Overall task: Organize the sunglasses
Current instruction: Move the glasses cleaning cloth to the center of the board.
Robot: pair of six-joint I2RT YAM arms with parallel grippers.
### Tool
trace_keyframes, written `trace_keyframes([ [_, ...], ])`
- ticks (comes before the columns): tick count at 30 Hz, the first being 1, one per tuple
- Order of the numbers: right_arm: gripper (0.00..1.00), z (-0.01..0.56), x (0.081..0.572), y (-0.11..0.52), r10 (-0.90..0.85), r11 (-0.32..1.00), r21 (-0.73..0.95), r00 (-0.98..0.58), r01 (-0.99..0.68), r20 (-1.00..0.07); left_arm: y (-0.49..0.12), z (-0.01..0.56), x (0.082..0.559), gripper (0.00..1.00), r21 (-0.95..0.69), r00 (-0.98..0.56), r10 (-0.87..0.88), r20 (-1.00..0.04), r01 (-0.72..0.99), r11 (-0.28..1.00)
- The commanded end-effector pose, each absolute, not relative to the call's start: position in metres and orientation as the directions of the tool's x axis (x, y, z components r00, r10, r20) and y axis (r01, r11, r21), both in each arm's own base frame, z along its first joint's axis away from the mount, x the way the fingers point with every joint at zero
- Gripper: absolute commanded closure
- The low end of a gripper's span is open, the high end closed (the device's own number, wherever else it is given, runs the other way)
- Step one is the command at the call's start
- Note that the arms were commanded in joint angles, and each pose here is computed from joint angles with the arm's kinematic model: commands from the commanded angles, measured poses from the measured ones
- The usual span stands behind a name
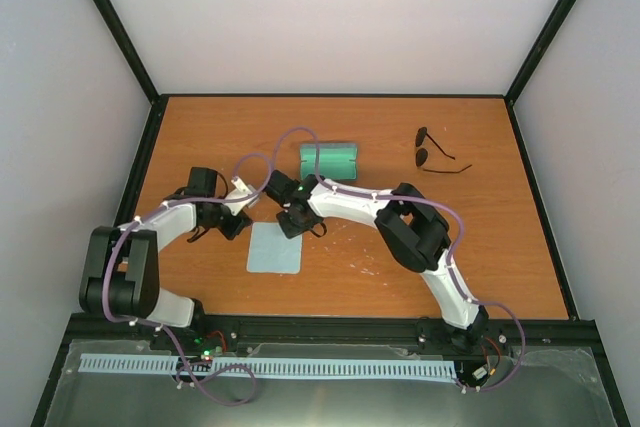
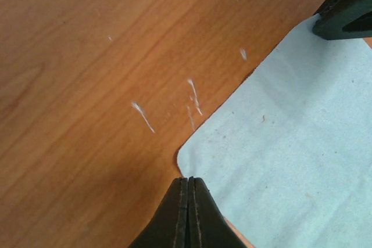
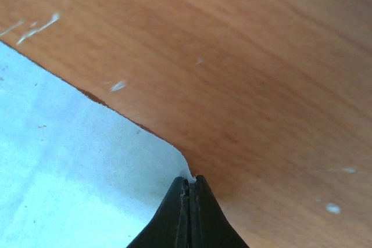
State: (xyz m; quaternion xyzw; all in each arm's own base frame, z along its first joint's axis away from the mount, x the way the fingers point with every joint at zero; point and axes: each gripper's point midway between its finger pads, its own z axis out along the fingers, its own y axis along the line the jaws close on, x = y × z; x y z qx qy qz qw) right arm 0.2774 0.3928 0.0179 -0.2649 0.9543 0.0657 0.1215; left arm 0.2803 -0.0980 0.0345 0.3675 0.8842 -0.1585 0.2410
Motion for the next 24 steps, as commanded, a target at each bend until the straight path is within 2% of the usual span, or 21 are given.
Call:
trace_keyframes([
  [1,0.97,0.046,0.306,0.386,-0.446,0.871,0.035,-0.819,-0.49,-0.361,-0.106,0.05,0.309,1.0,-0.073,-0.567,0.559,-0.606,0.739,0.67],
  [8,0.97,0.053,0.319,0.391,-0.447,0.864,0.052,-0.809,-0.501,-0.383,-0.111,0.051,0.329,0.97,-0.095,-0.567,0.553,-0.611,0.746,0.659],
  [11,0.97,0.049,0.317,0.39,-0.445,0.866,0.054,-0.814,-0.498,-0.373,-0.116,0.048,0.323,0.82,-0.128,-0.57,0.551,-0.61,0.757,0.641],
  [14,0.97,0.05,0.317,0.388,-0.426,0.873,0.064,-0.821,-0.483,-0.381,-0.12,0.045,0.315,0.72,-0.165,-0.579,0.544,-0.607,0.762,0.626],
  [19,0.97,0.049,0.316,0.385,-0.388,0.883,0.101,-0.835,-0.458,-0.39,-0.126,0.034,0.302,0.72,-0.214,-0.6,0.55,-0.581,0.765,0.608],
  [24,0.97,0.049,0.315,0.379,-0.304,0.89,0.207,-0.867,-0.406,-0.394,-0.125,0.027,0.299,0.71,-0.228,-0.62,0.553,-0.556,0.754,0.616],
])
